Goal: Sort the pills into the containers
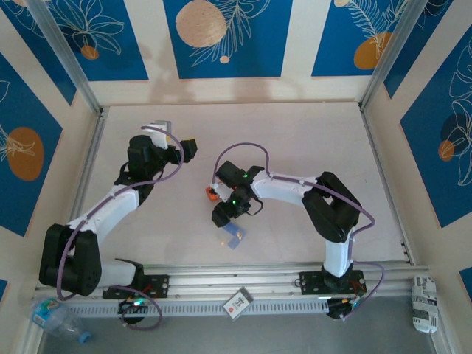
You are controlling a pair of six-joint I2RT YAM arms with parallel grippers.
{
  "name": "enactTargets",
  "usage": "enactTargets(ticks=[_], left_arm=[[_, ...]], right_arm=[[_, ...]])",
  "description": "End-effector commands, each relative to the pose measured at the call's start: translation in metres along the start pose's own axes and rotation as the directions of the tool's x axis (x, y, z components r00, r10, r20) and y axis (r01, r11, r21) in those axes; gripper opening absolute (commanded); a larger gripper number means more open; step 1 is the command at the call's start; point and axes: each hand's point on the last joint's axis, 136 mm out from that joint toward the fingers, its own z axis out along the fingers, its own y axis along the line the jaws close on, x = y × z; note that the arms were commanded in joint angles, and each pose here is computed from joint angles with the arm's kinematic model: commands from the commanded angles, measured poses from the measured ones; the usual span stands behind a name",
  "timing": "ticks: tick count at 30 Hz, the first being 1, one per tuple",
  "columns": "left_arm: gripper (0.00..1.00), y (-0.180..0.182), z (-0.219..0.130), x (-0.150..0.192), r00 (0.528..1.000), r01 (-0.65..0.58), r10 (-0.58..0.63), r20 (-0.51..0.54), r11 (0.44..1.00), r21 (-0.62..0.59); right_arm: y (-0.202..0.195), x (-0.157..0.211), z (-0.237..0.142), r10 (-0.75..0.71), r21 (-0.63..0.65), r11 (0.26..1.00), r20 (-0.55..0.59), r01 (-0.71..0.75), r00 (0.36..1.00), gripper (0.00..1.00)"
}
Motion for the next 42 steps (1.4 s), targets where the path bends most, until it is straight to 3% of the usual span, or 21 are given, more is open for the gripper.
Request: enactTargets(ticks=[1, 28, 42], left_arm=[[1.0, -0.002, 0.001, -0.012, 1.0, -0.002, 0.001, 0.022, 1.0, 0.019], [1.0, -0.004, 0.002, -0.013, 1.0, 0.011, -0.012, 0.026, 0.999, 0.039], [1.0, -0.006, 0.003, -0.015, 0.999, 0.017, -0.018, 0.029, 0.999, 0.05]], right_arm=[[0.007, 0.0, 0.006, -0.007, -0.033, 0.999, -0.01, 0.006, 1.0, 0.63], [-0.005, 0.01, 0.018, 0.018, -0.031, 0.999, -0.03, -0.019, 0.999, 0.44], [-0.012, 0.016, 0.016, 0.034, -0.045, 0.998, -0.02, -0.035, 0.999, 0.29]])
